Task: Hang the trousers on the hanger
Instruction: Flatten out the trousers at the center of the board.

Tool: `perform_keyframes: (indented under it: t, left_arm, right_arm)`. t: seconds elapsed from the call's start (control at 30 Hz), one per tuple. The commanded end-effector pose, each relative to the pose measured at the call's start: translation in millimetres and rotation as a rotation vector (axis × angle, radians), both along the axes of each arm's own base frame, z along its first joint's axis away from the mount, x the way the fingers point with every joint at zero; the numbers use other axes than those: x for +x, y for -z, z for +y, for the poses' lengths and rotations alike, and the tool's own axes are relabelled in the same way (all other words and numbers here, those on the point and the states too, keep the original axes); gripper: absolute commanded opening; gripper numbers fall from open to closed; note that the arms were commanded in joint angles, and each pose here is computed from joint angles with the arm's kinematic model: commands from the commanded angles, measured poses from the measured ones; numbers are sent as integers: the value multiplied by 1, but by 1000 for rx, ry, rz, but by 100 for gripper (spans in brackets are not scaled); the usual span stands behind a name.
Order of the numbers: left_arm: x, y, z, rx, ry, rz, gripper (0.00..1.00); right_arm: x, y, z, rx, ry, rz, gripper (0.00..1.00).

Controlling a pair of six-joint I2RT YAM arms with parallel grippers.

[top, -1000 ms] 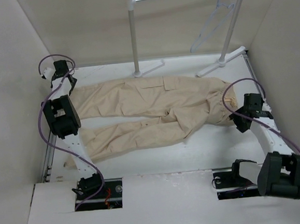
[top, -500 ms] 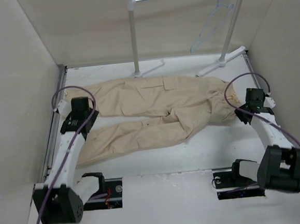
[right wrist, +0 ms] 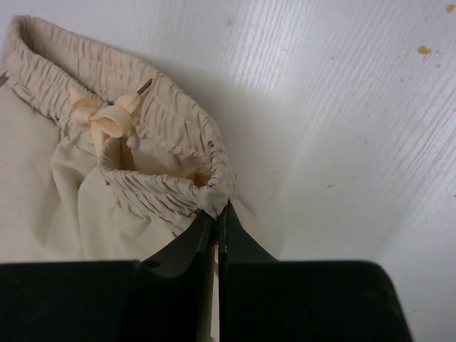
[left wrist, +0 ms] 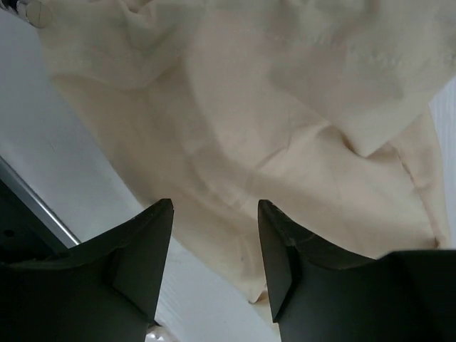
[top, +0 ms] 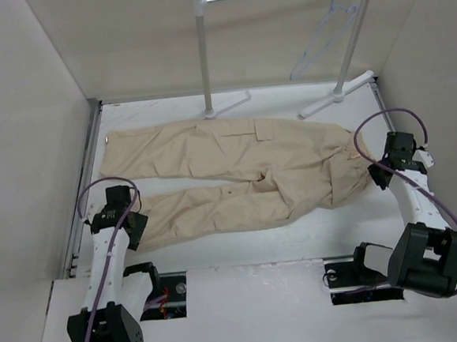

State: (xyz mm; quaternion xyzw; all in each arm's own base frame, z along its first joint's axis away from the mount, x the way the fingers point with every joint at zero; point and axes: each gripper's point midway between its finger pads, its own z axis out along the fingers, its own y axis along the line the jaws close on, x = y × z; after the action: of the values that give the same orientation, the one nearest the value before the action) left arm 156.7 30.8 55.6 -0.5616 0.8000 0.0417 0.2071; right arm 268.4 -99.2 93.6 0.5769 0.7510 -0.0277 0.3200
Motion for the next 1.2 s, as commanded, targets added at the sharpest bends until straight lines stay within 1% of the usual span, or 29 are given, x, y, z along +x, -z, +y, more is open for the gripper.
perform_keyframes:
  t: [0.0,0.03,0.1,0.13,0.17,0.23,0.33,0.37,0.43,0.47,0.5,0.53,0.57,0.6,0.63,0.73,0.77,0.87,1.03,1.17]
  left_arm:
    - [12,11,12,24,-73,-19,43]
    - [18,14,15,23,-83,-30,36]
    - [31,16,20,22,-103,-56,18]
    - [35,14,23,22,-112,-62,11]
    - [40,11,24,20,-118,-75,7]
    - [51,-4,31,29,-140,-122,2]
    - [73,-43,38,41,-145,-217,0]
    - [76,-53,37,55,-133,-223,0]
    - [73,-61,38,87,-125,-209,0]
    - [69,-60,39,98,-125,-200,2]
    - [67,-57,38,100,-120,-188,5]
    - [66,-52,35,95,-106,-176,9]
    - [64,-44,31,88,-76,-144,15]
    - [62,-36,25,76,-47,-116,25]
    - [60,-28,18,63,-14,-89,32]
    - [55,-15,15,74,38,-40,50]
    - [57,-13,15,82,59,-39,52]
    - [64,-11,14,85,90,-49,55]
    - [89,-37,-1,89,149,-163,56]
    - [91,-51,-16,137,231,-202,56]
  right_arm:
    - [30,-42,-5,-22,7,-124,2]
    - [32,-45,-6,-23,10,-127,2]
    - [36,-48,-10,-28,18,-127,2]
    - [36,-49,-13,-24,27,-121,2]
    - [35,-50,-18,-22,42,-119,2]
    - [31,-58,-34,-17,95,-127,1]
    - [31,-89,-46,-8,135,-200,1]
    - [30,-103,-49,-19,142,-224,0]
    - [19,-120,-55,-50,162,-227,1]
    - [13,-121,-60,-69,170,-215,2]
    - [8,-114,-64,-70,177,-192,2]
    - [4,-100,-66,-52,186,-154,2]
    - [1,-83,-66,-29,196,-115,2]
    - [0,-70,-64,-8,198,-87,2]
    - [-1,-63,-62,5,205,-71,2]
    - [8,-56,-53,-2,173,-76,2]
    - [10,-57,-50,-7,163,-85,2]
    - [13,-57,-46,-6,143,-105,2]
    - [20,-48,-25,3,67,-124,3]
    - [23,-34,-16,36,36,-119,3]
